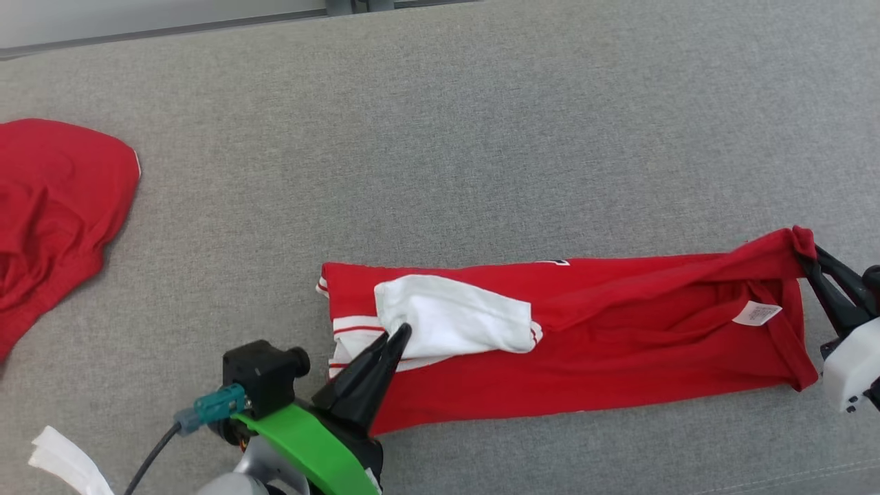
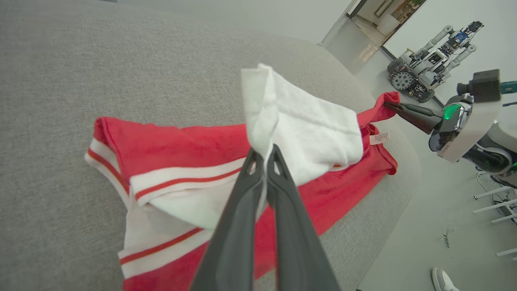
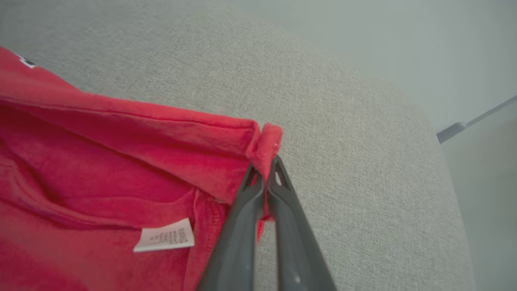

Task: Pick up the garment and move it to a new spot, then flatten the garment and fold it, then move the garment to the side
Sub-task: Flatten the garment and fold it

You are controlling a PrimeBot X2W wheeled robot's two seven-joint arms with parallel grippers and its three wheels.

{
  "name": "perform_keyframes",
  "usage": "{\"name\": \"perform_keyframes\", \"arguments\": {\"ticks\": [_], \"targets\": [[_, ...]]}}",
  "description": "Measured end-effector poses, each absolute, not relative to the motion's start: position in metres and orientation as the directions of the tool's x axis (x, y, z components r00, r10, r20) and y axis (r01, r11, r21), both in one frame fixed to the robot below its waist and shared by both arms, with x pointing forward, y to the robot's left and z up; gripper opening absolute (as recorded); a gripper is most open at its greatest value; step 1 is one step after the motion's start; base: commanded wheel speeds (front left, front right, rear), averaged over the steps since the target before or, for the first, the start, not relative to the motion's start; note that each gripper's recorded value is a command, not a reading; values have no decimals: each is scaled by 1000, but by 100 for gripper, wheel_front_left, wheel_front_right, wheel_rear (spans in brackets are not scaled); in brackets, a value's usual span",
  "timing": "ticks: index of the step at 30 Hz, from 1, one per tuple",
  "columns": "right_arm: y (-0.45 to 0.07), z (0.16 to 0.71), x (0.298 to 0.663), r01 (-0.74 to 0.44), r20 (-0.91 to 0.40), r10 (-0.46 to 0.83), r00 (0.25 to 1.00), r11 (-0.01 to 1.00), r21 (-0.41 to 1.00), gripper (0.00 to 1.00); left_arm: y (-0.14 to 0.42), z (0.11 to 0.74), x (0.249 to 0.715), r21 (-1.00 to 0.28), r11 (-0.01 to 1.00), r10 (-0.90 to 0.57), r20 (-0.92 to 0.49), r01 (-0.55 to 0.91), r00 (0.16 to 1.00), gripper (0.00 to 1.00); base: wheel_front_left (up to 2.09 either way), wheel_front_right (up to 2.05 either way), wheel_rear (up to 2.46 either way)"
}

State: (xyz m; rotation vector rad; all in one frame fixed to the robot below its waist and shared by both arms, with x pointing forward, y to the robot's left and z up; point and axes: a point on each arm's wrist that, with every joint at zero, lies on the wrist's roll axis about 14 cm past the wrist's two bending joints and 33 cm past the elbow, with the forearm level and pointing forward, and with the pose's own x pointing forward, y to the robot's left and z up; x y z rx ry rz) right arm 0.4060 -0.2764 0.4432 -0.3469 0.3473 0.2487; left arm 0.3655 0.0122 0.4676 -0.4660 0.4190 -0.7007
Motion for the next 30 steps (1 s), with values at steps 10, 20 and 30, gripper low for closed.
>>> {"name": "perform_keyframes", "arguments": {"ticks": [10,20,30], "targets": [[-274,444,399,-391,-375,261,890,858,-332,0,23,451,347,-586,692,-650,-253,421,716,0,0,0,0],[-265,446,372,-510,-422,344,839,768,-388,100,44,423,336,-611,741,-559,-333,278,759,100,0,0,0],[-290,444,340,-478,-486,265,833,786,-391,100,61,408,336,-589,785,-459,-346,191,818,100,0,0,0]]}}
